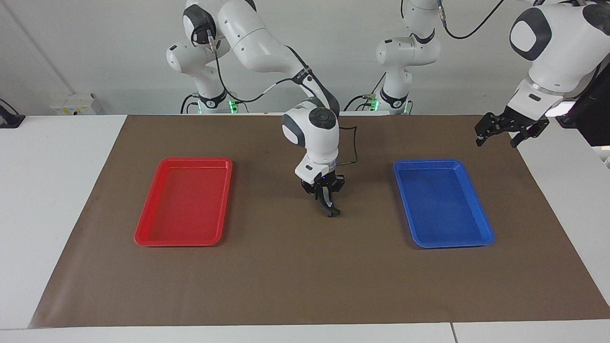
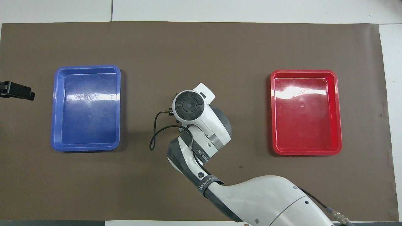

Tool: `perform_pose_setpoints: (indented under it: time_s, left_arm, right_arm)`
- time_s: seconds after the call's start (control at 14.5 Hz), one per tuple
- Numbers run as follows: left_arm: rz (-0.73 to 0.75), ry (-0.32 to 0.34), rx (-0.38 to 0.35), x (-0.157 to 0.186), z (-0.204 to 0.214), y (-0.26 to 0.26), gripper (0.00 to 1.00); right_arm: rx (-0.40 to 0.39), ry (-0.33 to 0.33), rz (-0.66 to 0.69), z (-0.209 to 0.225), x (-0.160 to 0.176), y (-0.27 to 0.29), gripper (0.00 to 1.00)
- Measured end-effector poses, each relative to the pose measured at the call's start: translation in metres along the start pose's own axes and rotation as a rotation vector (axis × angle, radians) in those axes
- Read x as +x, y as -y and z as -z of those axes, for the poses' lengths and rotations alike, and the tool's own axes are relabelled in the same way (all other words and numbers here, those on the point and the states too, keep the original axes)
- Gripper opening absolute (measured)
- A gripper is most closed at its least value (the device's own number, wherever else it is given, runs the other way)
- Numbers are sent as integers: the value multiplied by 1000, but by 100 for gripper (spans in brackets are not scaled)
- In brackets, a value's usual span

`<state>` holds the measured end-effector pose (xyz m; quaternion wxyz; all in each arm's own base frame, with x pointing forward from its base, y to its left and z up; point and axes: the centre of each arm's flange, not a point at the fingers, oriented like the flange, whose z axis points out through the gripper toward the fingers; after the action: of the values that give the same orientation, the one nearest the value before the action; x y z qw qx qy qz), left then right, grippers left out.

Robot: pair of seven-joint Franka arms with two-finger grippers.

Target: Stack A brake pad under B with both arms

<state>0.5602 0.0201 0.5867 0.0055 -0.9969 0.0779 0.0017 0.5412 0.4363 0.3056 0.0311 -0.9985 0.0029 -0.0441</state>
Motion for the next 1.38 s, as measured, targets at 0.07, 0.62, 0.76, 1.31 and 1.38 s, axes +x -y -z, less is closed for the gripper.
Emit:
perform_pose_setpoints:
  time_s: [0.07,0.62,0.76,1.31,1.38]
  left_arm:
    - [-4,0,0,0,0,-2,100]
    - [12,0,0,-1,0,4,100]
    - [12,0,0,-1,0,4,100]
    - [12,0,0,-1,0,4,100]
    - [12,0,0,-1,0,4,100]
  right_arm:
    - [2,-2,0,1,0,0,58]
    - [-6,-45,-24,39,19,-17,100]
    - [-38,-55,-78,76,43,-58,100]
    - [-107,1,-209,211,93,-277,100]
    - [-111,10,-201,224,92,-301,100]
